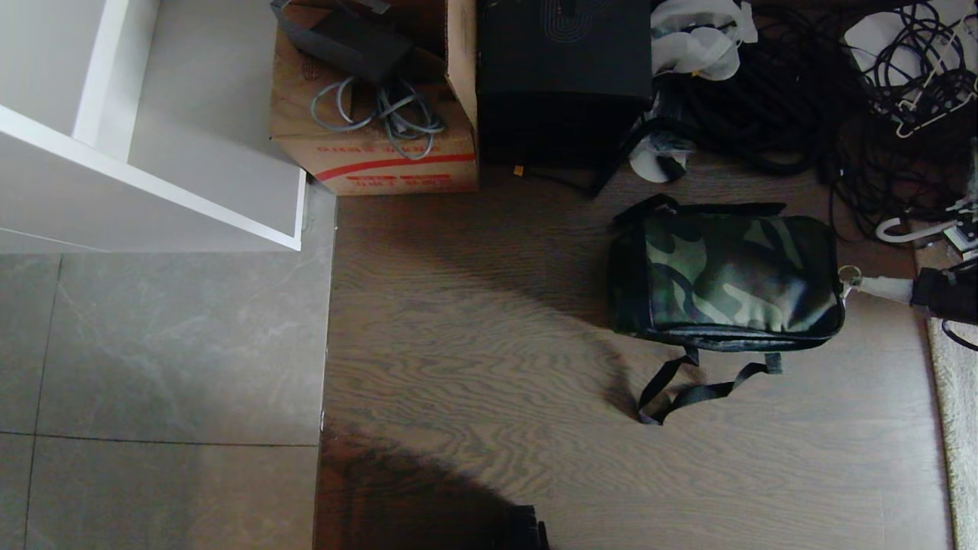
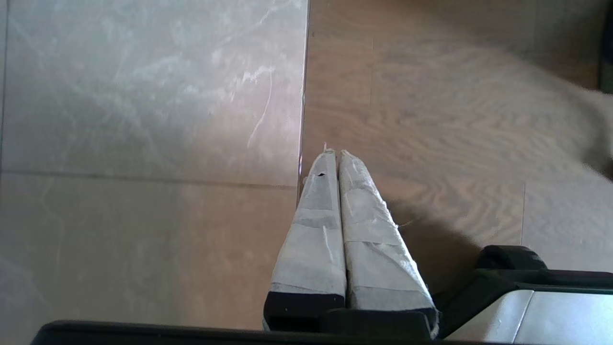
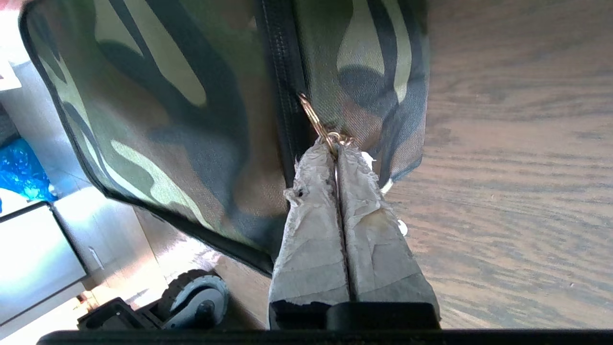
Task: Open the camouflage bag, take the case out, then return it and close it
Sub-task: Open the top of the storage box
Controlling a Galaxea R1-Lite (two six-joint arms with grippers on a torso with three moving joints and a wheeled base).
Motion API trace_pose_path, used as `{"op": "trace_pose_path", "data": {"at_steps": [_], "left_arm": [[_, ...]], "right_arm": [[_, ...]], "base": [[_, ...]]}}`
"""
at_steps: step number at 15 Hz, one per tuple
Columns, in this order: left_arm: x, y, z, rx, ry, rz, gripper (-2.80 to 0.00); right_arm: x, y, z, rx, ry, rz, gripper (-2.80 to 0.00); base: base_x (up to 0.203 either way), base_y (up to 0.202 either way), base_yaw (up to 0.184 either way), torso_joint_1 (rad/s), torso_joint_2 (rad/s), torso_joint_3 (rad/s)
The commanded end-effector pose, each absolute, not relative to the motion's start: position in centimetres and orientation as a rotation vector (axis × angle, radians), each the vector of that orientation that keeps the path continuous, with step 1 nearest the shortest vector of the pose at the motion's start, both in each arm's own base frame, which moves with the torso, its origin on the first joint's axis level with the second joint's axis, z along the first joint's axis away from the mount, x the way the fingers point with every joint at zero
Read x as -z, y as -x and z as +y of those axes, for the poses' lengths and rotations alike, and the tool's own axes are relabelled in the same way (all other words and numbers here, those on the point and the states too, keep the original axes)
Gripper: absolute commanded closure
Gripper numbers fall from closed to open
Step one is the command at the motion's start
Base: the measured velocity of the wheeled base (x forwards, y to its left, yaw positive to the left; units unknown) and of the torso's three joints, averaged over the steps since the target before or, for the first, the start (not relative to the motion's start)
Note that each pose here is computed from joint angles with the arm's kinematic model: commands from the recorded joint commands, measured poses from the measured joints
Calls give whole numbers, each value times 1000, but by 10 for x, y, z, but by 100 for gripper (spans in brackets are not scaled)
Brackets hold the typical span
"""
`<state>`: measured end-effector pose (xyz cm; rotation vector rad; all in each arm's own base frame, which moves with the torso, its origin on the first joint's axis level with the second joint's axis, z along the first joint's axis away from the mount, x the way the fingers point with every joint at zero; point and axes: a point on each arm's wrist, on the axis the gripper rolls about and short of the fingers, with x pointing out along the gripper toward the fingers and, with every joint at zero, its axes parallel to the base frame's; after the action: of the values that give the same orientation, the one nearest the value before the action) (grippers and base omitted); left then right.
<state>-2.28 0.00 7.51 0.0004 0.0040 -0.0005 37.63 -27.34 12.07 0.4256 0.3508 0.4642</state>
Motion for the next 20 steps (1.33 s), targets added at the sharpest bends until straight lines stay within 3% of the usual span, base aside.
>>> {"op": "trace_pose_path", "data": {"at_steps": [1, 4, 20], "left_arm": [[-76, 23, 0, 1, -3, 3, 0], [-75, 23, 0, 1, -3, 5, 0], [-75, 23, 0, 2, -3, 5, 0]], "right_arm": [[-122, -376, -273, -471, -424, 348, 0], [-122, -375, -272, -471, -424, 348, 0], [-142, -386, -286, -457, -451, 317, 0]], "base": [[143, 0, 1, 2, 4, 9], [126, 0, 0, 1, 1, 4], [0, 0, 0, 0, 0, 0]]}}
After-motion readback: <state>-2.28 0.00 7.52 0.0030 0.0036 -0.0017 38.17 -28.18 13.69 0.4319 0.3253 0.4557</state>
